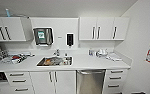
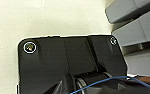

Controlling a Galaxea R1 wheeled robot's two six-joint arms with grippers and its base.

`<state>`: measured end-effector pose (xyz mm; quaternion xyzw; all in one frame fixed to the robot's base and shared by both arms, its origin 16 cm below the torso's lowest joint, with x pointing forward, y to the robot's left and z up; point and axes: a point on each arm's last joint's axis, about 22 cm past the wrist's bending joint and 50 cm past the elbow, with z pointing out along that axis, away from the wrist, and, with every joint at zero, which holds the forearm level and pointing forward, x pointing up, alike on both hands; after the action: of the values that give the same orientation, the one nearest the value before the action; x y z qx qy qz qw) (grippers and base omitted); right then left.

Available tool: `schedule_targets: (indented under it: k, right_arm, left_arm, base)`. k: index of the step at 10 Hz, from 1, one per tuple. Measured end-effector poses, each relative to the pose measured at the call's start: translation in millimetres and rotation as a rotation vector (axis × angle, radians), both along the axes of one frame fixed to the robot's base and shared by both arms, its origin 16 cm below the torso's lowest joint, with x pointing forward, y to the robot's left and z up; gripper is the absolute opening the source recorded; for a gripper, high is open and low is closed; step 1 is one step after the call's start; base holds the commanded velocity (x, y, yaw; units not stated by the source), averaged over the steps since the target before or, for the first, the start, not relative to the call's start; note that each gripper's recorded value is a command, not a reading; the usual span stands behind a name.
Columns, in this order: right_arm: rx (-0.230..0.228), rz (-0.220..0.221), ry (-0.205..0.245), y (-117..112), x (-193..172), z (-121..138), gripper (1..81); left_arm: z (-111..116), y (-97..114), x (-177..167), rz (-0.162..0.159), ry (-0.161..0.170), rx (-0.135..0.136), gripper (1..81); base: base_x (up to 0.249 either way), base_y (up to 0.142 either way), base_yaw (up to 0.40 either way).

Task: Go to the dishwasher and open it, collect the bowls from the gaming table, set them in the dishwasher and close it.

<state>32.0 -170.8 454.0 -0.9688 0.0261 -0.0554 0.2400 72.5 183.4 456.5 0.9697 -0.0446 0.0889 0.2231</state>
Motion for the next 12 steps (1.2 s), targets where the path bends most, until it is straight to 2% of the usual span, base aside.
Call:
schedule_targets:
  k: [6,8,12]
  right_arm:
    - [-0.001,0.000,0.003,-0.4,-2.2,-0.3,81.1]
    - [0.000,-0.001,-0.008,0.0,6.6,0.7,81.1]
    - [0.000,0.001,0.007,0.0,-8.7,-0.7,81.1]
  left_arm:
    - [-0.2,-0.3,-1.4,0.000,0.001,0.000,81.1]
    - [1.0,0.2,6.6,0.001,-0.009,0.000,81.1]
    - [-1.1,0.5,-9.7,-0.001,0.009,0.001,81.1]
  base:
    - [0.094,0.000,0.000]
    - [0.094,0.000,0.000]
    - [0.094,0.000,0.000]
